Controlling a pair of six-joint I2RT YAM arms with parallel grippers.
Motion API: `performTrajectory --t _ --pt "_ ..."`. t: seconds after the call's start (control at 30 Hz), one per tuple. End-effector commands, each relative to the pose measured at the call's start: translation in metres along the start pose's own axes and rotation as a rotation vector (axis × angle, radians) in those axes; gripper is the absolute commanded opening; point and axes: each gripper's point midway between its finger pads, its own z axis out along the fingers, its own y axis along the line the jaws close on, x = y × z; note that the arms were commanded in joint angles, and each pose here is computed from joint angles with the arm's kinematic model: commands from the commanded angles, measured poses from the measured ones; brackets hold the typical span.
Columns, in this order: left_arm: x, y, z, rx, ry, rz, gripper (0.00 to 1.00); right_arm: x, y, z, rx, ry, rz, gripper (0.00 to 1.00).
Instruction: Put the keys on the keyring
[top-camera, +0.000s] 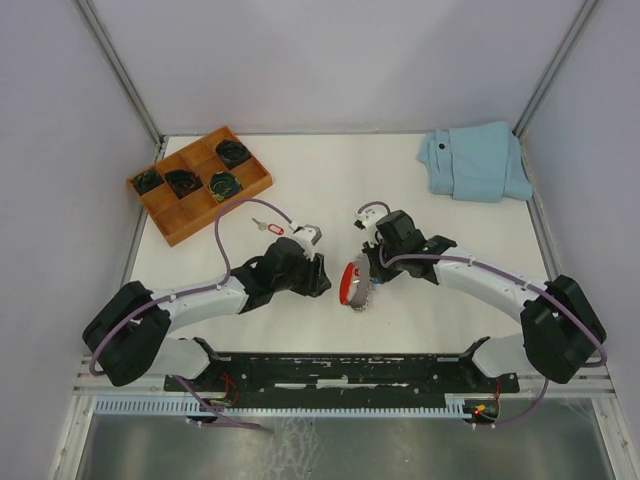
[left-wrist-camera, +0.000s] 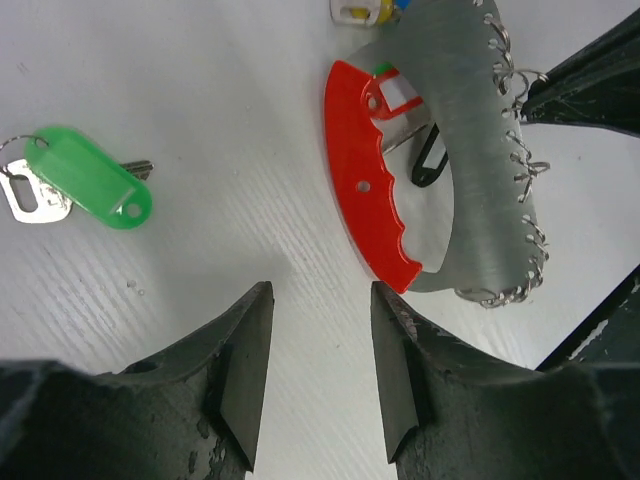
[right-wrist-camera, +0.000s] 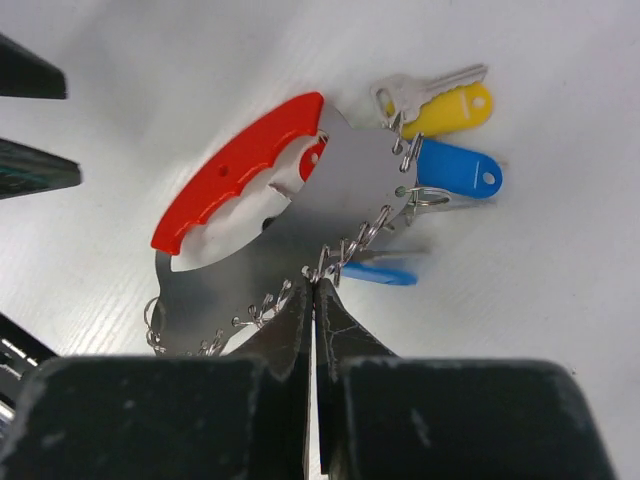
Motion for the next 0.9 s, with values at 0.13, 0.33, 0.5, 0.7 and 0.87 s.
performTrajectory --t 0.13,0.33,0.5,0.7,0.87 --pt "-0.035 -0.02 0.004 0.138 -0.093 -0.019 0.51 -0.054 0.026 -0.033 -0.124 -0.179 -0.111 0.01" --pt "-0.032 -0.037 0.012 0.244 -0.089 -0.044 0.5 -0.069 0.038 -0.036 -0.189 -0.241 -0.143 0.01" --pt "-0.018 -0.052 0.019 0.345 -0.061 -0.087 0.5 -0.072 0.04 -0.026 -0.204 -0.236 -0.133 0.01" --pt "-0.026 -0.041 0.006 0.295 -0.143 -0.069 0.52 -0.059 0.038 -0.011 -0.199 -0.169 -0.118 0.01" --pt "-0.036 -0.042 -0.013 0.305 -0.218 -0.062 0.61 -0.058 0.038 -0.007 -0.197 -0.163 -0.1 0.02"
